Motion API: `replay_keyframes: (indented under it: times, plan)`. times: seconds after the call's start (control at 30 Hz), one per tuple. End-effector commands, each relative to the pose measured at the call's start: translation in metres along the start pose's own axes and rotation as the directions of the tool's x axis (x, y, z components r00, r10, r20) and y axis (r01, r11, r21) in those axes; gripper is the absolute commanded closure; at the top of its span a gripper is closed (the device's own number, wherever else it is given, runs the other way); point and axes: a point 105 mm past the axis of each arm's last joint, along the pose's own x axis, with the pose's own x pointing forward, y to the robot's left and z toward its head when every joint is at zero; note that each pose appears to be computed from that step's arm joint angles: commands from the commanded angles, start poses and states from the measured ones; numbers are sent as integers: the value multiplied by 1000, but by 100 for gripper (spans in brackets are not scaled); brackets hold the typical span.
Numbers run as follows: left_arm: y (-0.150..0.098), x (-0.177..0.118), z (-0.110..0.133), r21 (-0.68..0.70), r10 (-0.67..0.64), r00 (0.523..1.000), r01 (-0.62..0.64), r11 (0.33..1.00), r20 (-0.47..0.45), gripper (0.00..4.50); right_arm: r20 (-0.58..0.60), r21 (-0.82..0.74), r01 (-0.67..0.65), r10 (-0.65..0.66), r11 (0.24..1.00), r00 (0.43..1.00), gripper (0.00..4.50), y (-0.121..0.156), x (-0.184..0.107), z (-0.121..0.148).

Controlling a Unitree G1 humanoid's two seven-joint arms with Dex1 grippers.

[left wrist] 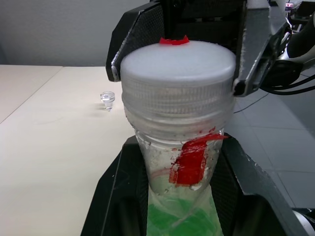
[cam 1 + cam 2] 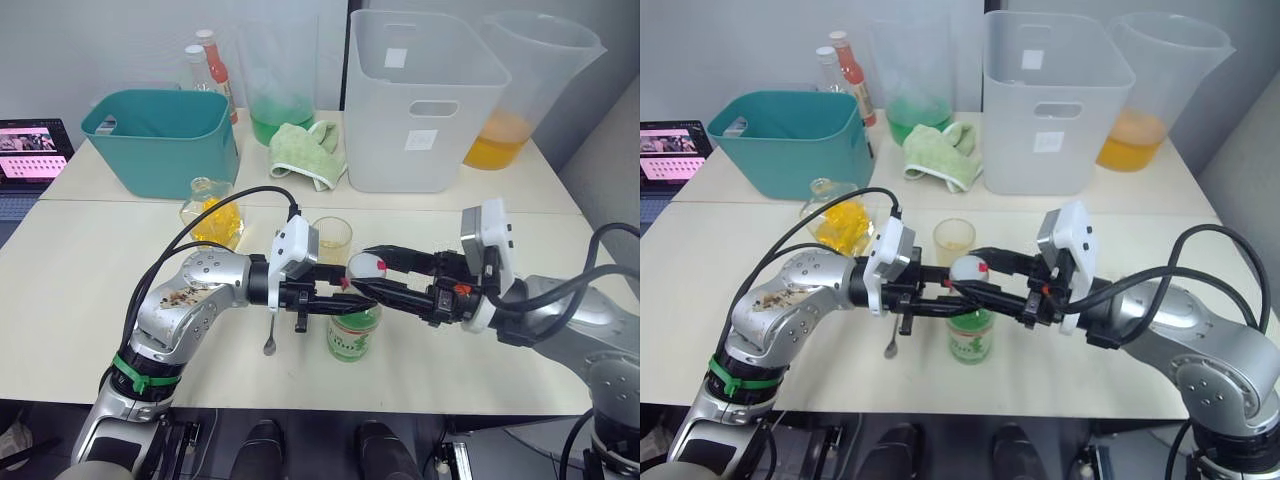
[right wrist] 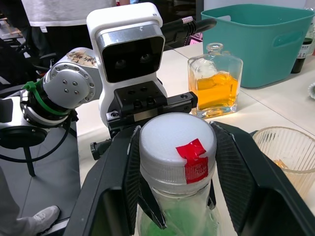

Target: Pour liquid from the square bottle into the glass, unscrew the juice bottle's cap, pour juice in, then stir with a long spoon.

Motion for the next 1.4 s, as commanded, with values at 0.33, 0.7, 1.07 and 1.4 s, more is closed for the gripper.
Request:
replay_keyframes:
  times: [0.33, 0.7, 1.07, 1.4]
  plan:
    - [-6, -8, 9, 61, 3, 1000, -2, 998, -4, 326, -167, -126, -469, 447, 874, 879, 283, 8, 4, -10]
    - [-12, -15, 9, 89, 3, 998, 2, 996, -56, 326, -265, -229, -704, 653, 672, 709, 233, -16, 16, 12]
    - [-7, -15, 8, 90, 11, 999, -7, 996, -37, 326, -100, -253, -514, 506, 819, 856, 5, -6, 0, 42]
    - [-6, -8, 7, 86, -19, 1000, 21, 996, -15, 326, -20, -140, -166, 165, 976, 986, 5, 0, 0, 18]
